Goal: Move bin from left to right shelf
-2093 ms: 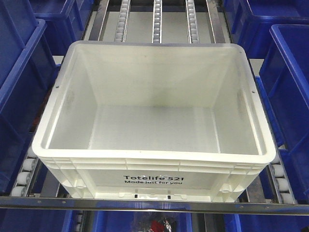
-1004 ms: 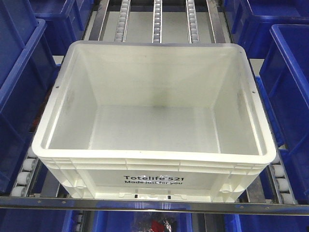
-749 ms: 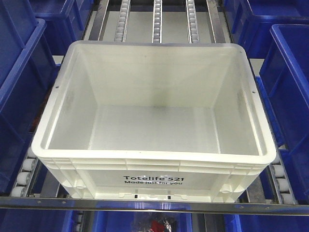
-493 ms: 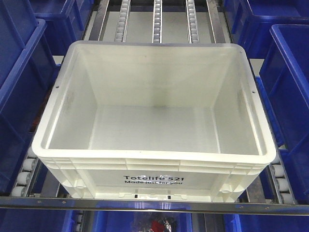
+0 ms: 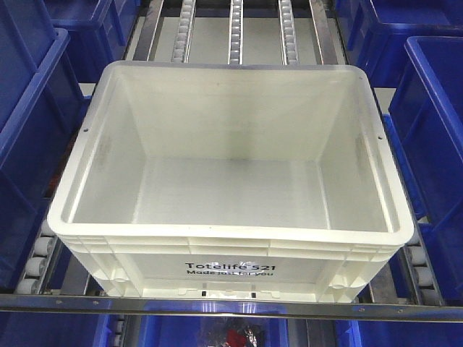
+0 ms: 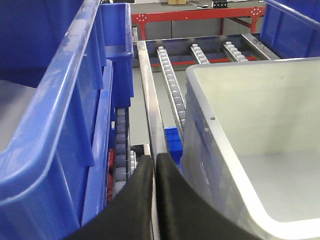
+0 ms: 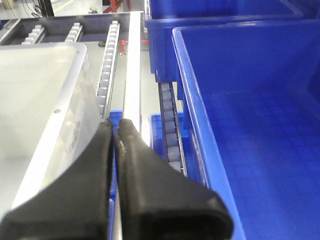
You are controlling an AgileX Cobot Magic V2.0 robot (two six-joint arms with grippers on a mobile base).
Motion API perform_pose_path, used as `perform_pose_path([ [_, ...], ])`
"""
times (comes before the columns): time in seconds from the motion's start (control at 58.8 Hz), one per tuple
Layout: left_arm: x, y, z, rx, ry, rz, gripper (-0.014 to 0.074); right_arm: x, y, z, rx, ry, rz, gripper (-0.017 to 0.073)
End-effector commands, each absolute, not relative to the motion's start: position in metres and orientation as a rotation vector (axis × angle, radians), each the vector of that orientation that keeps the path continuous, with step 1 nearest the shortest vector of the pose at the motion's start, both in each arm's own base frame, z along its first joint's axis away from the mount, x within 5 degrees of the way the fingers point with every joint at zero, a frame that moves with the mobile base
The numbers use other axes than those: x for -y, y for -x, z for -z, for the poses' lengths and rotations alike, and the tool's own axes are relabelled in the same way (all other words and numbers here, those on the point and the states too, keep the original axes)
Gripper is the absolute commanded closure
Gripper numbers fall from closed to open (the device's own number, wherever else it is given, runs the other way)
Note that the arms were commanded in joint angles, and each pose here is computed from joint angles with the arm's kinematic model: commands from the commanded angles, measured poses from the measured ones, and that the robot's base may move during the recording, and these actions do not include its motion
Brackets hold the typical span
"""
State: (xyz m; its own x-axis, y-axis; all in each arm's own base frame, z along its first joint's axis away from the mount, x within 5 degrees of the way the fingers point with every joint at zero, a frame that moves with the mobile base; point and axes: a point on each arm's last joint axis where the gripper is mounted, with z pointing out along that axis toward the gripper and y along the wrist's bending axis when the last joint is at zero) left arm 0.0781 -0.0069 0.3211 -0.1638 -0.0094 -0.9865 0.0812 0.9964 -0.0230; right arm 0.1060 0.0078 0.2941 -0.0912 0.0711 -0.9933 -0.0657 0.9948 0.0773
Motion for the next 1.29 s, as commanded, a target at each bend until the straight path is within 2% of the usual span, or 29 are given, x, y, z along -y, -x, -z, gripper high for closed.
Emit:
perform_pose_path([
  [0.0, 0.007, -0.079, -0.338, -1.638, -0.04, 0.1, 0.0543, -0.008, -0.108, -0.312, -1.556, 0.029, -0.08, 0.0508],
  [0.136, 0.007, -0.079, -0.338, -1.638, -0.04, 0.1, 0.0409, -0.008, -0.108, -0.311, -1.562, 0.046, -0.066, 0.0368],
  [0.34, 0.009, -0.079, -0.337, -1.646, -0.058, 0.116, 0.0142, -0.015, -0.107, -0.31, -1.586, 0.1, -0.121, 0.0065],
  [0.425, 0.012, -0.083, -0.337, -1.685, -0.085, 0.138, 0.0069, -0.02, -0.106, -0.308, -1.604, 0.14, -0.157, 0.0004],
  [0.51, 0.017, -0.092, -0.34, -1.754, -0.128, 0.168, 0.0027, -0.025, -0.107, -0.31, -1.616, 0.176, -0.19, -0.0006],
  [0.664, 0.031, -0.122, -0.351, -1.895, -0.199, 0.203, 0.0025, -0.032, -0.123, -0.323, -1.717, 0.172, -0.227, -0.0006],
  [0.851, 0.043, -0.165, -0.361, -2.061, -0.212, 0.222, 0.0025, -0.042, -0.161, -0.342, -1.896, 0.135, -0.255, -0.0006],
  [1.276, 0.067, -0.258, -0.375, -2.275, -0.239, 0.218, 0.0025, -0.065, -0.246, -0.367, -2.225, 0.133, -0.229, -0.0006],
])
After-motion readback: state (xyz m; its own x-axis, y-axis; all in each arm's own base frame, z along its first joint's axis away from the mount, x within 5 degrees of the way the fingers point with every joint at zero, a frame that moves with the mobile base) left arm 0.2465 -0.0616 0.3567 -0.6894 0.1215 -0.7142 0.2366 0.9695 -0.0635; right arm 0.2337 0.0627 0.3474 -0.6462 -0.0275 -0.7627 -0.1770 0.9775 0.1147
